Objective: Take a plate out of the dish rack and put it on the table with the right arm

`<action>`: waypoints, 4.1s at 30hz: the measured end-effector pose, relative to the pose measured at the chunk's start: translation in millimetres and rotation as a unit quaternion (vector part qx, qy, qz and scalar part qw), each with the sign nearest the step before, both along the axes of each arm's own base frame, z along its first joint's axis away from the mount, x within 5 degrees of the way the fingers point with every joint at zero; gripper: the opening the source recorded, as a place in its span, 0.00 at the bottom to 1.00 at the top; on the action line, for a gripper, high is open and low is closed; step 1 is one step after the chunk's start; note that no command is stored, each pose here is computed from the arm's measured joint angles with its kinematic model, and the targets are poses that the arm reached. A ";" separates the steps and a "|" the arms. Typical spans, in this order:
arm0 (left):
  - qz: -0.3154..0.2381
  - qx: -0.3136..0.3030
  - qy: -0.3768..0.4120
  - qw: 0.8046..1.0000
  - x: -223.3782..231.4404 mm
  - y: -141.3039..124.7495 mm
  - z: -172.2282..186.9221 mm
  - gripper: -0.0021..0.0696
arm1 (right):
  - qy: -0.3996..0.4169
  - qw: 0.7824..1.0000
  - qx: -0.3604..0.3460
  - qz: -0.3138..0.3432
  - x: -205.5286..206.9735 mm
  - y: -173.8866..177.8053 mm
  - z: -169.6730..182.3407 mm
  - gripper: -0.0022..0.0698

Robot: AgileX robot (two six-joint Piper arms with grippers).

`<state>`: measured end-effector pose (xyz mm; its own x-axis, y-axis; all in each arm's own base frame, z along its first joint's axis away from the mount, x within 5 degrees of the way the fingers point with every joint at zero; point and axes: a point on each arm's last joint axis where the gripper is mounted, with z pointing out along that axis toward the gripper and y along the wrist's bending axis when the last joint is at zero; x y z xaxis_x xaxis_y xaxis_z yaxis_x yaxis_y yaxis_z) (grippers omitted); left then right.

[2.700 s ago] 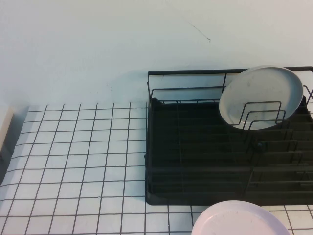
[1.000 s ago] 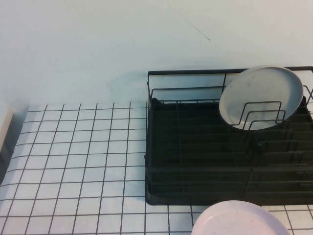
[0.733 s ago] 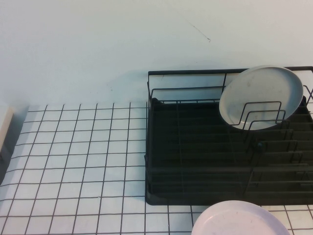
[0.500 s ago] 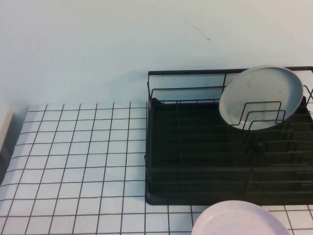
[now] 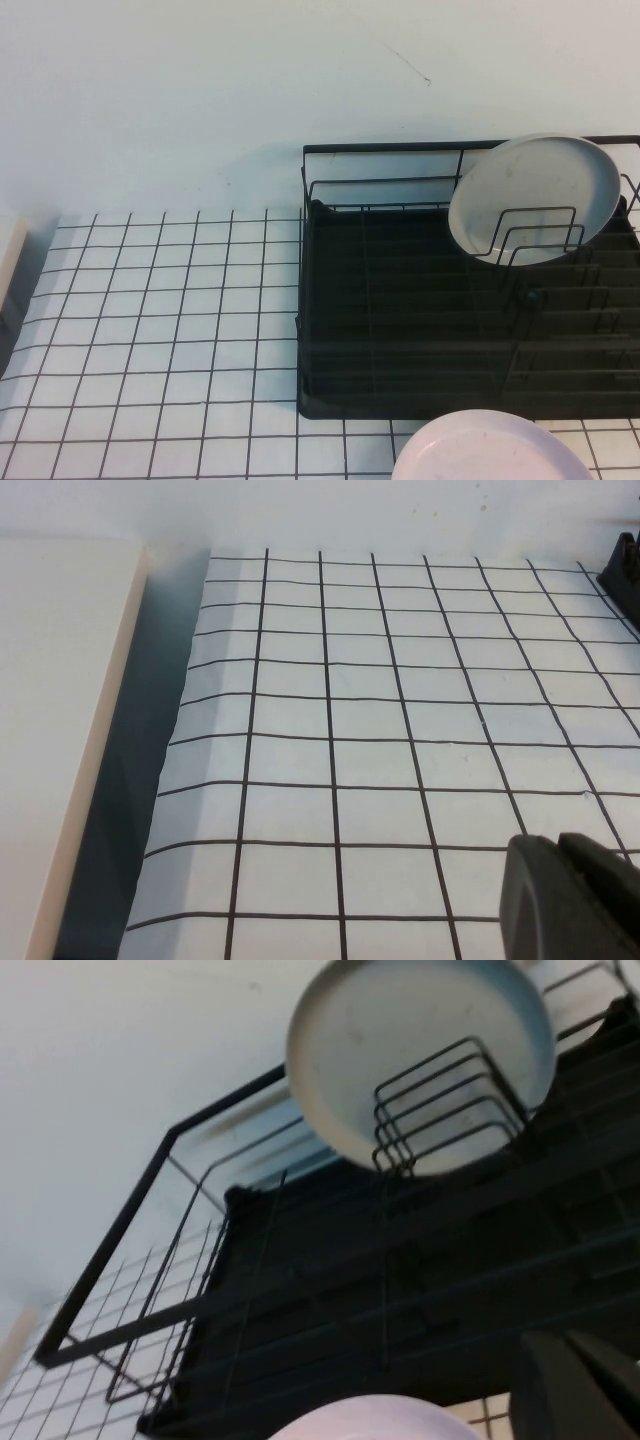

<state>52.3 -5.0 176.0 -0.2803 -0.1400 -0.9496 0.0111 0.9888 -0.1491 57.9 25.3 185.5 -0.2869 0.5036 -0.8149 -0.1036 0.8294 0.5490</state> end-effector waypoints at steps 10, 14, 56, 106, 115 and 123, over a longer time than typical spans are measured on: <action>0.000 0.000 0.000 1.000 0.0 0.0 0.0 0.02 | 0.004 0.949 -0.238 0.207 52.6 14.3 123.8 0.03; 0.000 0.000 0.000 1.000 0.0 0.0 0.0 0.02 | -0.002 0.906 -0.316 0.281 94.9 13.7 173.1 0.11; 0.000 0.000 0.000 1.000 0.0 0.0 0.0 0.02 | 0.025 0.781 -0.489 0.387 372.5 -9.4 102.0 0.70; 0.000 0.000 0.000 1.000 0.0 0.0 0.0 0.02 | 0.152 0.872 -0.264 0.383 91.4 21.0 188.5 0.13; 0.000 0.000 0.000 1.000 0.0 0.0 0.0 0.02 | 0.265 0.846 -0.186 0.424 62.8 25.0 96.9 0.13; 0.000 0.000 0.000 1.000 0.0 0.0 0.0 0.02 | 0.211 0.856 -0.223 0.417 84.6 23.4 87.6 0.13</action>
<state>52.3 -5.0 176.0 -0.2803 -0.1400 -0.9496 0.0111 0.9888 -0.1491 142.5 48.6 273.1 -0.7118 -0.3526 -0.6075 -0.6310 0.7009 0.3325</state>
